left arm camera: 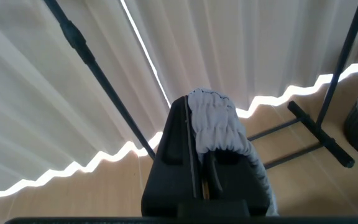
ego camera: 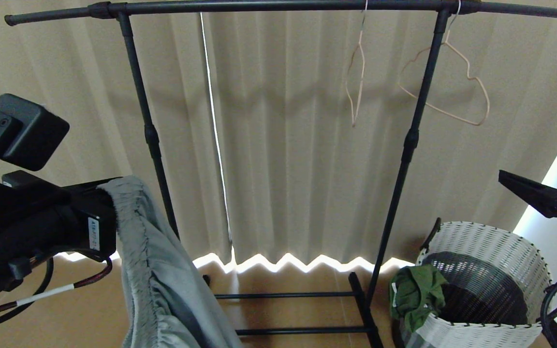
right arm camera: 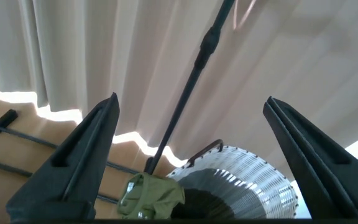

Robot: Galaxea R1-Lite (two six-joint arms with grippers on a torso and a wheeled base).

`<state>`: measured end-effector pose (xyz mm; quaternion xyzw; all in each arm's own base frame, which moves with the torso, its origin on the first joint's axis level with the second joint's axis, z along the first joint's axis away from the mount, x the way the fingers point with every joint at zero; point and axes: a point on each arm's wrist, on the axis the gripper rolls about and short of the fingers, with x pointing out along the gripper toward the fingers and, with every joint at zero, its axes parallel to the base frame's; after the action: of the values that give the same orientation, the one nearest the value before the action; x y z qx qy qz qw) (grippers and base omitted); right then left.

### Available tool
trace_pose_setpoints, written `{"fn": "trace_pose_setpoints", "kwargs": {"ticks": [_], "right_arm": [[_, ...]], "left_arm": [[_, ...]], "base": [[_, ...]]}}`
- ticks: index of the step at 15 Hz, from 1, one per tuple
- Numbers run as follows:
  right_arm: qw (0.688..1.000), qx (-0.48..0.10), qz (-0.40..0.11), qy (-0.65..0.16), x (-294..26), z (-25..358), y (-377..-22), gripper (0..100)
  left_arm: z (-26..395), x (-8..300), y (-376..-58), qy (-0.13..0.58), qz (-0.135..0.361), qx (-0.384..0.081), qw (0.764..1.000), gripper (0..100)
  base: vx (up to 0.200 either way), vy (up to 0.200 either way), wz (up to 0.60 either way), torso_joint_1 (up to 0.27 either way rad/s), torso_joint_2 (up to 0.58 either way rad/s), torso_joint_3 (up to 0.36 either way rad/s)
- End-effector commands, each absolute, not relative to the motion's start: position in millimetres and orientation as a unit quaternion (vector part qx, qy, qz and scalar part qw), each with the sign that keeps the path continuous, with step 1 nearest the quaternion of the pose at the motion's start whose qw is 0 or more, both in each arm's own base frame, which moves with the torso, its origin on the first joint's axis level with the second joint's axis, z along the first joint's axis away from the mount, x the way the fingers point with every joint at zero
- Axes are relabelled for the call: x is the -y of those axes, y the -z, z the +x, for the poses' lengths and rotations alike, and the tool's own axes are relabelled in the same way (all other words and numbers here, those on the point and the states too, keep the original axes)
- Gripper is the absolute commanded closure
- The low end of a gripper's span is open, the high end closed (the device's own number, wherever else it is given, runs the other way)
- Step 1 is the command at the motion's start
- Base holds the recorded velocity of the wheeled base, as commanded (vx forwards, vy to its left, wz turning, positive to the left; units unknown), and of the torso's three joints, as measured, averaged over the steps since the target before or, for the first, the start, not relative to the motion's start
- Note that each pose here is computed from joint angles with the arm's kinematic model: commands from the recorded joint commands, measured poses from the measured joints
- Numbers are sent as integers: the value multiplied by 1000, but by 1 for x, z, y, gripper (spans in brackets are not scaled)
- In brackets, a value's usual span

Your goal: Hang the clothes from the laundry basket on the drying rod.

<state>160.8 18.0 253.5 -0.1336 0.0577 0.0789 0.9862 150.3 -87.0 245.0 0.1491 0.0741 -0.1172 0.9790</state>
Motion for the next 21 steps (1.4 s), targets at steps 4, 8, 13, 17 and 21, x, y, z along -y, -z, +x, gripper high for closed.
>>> {"fn": "trace_pose_setpoints", "kwargs": {"ticks": [4,8,13,17,21], "right_arm": [[989,-50,-120,-75,-17,155,-248,0],[990,-44,-112,-73,-17,156,-243,0],[992,-44,-110,-49,-10,157,-245,0],[992,-48,-109,-37,-6,159,-244,0],[992,-52,-109,-36,-6,163,-243,0]], "left_arm": [[149,87,-245,117,148,-71,979,100],[150,87,-246,117,147,-64,980,100],[148,86,-243,118,150,-68,979,100],[147,86,-243,119,151,-68,979,100],[147,86,-243,120,151,-67,979,100]], "base": [[0,0,0,0,0,0],[0,0,0,14,-49,-36],[0,0,0,128,-375,-261],[0,0,0,177,-463,-290],[0,0,0,198,-466,-281]]}}
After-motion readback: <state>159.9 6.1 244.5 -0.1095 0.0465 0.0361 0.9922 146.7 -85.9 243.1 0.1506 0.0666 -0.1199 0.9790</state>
